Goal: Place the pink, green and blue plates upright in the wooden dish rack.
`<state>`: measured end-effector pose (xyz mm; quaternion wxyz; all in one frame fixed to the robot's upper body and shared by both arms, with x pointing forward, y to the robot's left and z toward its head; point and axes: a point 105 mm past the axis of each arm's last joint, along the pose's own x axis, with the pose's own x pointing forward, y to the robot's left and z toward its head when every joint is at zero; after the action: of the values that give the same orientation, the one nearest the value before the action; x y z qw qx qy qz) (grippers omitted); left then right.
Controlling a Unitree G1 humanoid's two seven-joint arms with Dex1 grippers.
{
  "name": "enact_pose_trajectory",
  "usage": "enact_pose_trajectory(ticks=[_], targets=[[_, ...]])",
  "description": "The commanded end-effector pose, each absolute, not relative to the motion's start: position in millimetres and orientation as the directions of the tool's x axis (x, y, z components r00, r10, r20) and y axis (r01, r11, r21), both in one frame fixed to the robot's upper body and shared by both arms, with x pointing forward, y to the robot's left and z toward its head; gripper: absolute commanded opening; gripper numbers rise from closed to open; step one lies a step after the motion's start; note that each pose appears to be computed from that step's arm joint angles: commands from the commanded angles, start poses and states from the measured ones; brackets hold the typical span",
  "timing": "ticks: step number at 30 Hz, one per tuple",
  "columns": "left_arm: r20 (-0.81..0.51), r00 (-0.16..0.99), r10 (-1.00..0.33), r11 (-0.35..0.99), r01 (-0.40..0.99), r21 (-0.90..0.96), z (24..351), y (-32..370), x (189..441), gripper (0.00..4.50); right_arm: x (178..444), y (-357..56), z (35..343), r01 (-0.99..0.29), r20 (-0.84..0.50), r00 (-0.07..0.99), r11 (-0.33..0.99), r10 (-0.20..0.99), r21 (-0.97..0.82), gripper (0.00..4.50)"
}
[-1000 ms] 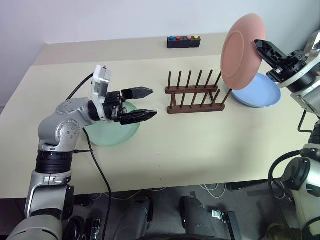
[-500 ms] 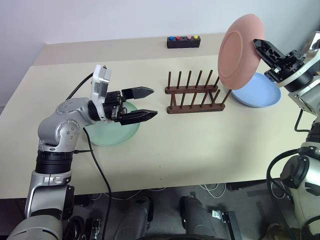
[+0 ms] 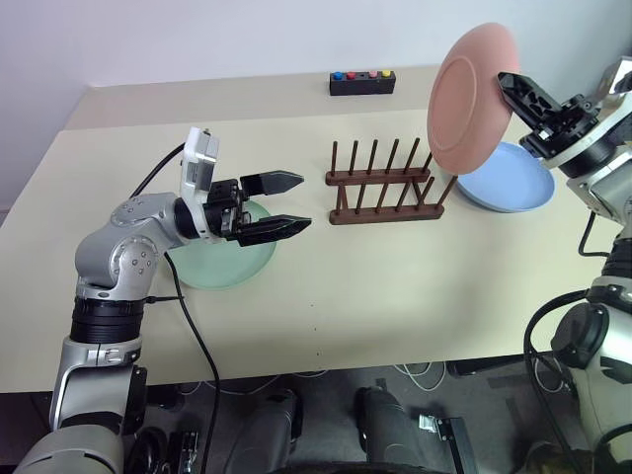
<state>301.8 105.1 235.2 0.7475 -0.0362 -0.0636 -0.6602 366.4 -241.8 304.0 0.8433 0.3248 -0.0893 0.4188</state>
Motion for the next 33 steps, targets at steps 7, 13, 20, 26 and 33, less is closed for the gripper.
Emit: enact_pose_trajectory(ticks=[7,13,20,26,33], targets=[[0.165,0.107,-0.980,0.120,0.990,0.071,244.2,106.7,297.1,4.50,363.1,-241.5,314.6,-0.791,0.467,0.606,0.427,0.644,0.438,0.05],[0.159,0.108,-0.981,0.121,0.990,0.073,243.7,107.0,297.1,4.50,367.5,-238.0,303.2,-0.776,0.436,0.622,0.437,0.651,0.454,0.05],[0.155,0.109,-0.982,0.122,0.990,0.076,243.7,107.0,296.5,4.50,370.8,-242.0,295.1,-0.757,0.427,0.643,0.439,0.636,0.484,0.05],[0.153,0.110,-0.982,0.122,0.990,0.077,243.5,107.0,295.6,4.50,373.1,-242.7,289.7,-0.744,0.414,0.657,0.454,0.629,0.490,0.05],[0.150,0.111,-0.983,0.123,0.990,0.074,242.7,107.5,295.4,4.50,378.1,-241.9,275.8,-0.713,0.380,0.688,0.481,0.618,0.510,0.05]])
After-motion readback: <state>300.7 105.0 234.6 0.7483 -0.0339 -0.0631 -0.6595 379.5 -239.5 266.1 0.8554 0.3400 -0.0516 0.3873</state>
